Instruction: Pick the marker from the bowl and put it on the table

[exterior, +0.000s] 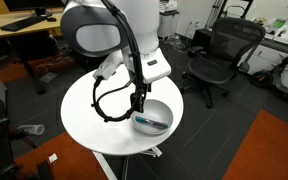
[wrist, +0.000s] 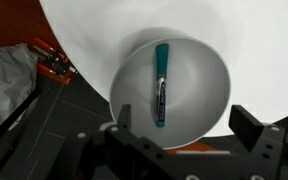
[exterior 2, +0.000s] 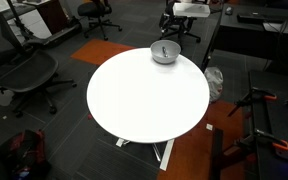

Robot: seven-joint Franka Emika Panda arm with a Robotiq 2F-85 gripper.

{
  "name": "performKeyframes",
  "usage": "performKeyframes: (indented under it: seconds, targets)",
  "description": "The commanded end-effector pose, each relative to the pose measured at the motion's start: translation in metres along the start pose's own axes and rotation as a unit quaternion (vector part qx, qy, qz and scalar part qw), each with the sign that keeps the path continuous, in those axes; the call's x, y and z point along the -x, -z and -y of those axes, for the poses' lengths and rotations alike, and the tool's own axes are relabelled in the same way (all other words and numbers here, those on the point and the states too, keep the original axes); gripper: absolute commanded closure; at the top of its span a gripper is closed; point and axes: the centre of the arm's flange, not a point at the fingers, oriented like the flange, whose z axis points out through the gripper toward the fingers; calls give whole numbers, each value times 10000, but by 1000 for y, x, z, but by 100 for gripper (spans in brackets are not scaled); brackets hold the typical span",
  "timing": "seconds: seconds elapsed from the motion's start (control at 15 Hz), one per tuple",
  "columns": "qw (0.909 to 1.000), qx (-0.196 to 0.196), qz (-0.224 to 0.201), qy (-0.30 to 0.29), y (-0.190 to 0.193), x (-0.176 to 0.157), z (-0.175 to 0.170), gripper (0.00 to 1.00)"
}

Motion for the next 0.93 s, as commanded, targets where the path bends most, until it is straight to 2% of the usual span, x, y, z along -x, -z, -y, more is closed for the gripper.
performKeyframes:
  seconds: [0.0,0.4,0.87]
  targets:
    - [10000,70,50,41,-11,-21,5,0]
    - [9997,200,149,20,-35,-27,7,0]
    - [9989,345,306,22,-66,-10,10,0]
